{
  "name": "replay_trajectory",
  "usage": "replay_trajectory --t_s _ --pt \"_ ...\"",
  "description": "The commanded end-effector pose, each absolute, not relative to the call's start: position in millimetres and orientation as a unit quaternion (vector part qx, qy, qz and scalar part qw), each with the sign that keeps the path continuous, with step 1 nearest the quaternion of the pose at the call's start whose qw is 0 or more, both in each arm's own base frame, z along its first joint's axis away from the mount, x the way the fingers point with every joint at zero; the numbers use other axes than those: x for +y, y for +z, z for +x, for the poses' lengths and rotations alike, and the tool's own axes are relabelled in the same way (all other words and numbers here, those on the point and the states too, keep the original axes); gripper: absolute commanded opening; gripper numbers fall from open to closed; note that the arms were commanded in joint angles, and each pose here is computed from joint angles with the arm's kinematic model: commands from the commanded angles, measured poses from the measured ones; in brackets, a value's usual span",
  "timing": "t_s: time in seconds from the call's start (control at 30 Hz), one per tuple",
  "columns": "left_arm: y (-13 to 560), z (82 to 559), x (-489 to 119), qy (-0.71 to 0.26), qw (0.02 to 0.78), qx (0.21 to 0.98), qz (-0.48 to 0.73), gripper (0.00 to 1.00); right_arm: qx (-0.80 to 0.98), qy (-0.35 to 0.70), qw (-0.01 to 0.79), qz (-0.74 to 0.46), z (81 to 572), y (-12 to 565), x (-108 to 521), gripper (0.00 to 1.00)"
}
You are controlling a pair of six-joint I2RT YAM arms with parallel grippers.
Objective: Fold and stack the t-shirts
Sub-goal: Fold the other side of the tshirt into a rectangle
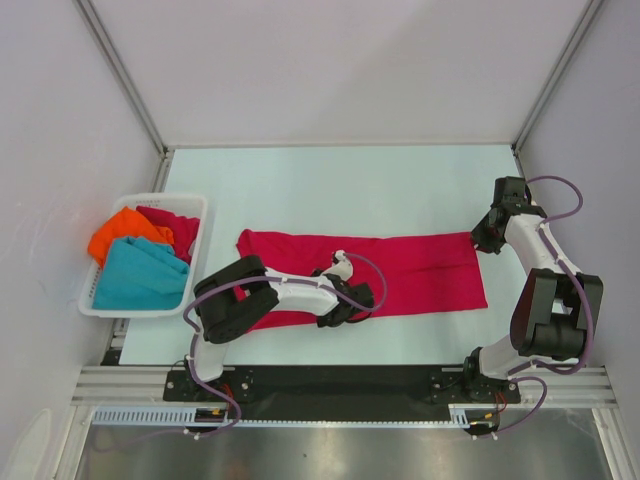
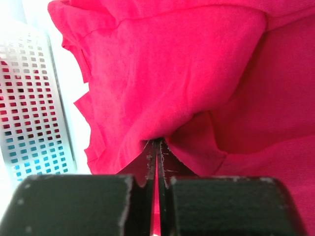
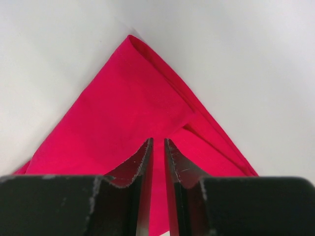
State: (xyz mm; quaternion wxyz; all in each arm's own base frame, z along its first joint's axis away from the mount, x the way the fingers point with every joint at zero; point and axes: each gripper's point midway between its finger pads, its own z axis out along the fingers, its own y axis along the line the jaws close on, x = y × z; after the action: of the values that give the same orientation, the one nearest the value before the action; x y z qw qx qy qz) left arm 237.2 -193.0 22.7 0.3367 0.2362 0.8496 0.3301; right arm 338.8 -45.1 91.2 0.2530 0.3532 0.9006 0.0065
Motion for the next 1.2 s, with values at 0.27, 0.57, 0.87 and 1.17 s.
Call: replay_trajectory --t_s 0.27,0.57,0.87,1.17 --pt "40.4 243.1 -213.7 0.282 0.351 0.865 0.223 0.00 0.895 0.007 0.277 0.351 342.4 107.2 -49.6 0.19" --pt "72.8 248.7 -223.5 0.260 0.375 0.864 0.213 0.00 0.894 0.008 0.278 0.351 342.9 106.2 -50.0 0.19" --pt "93.3 246.2 -226.2 0.259 0.380 0.863 0.212 0.00 0.895 0.009 0.277 0.350 343.0 105.4 -49.2 0.19" --pt "91.6 234.5 -226.7 0.250 0.367 0.870 0.213 0.06 0.895 0.012 0.277 0.350 343.0 106.3 -47.2 0.19"
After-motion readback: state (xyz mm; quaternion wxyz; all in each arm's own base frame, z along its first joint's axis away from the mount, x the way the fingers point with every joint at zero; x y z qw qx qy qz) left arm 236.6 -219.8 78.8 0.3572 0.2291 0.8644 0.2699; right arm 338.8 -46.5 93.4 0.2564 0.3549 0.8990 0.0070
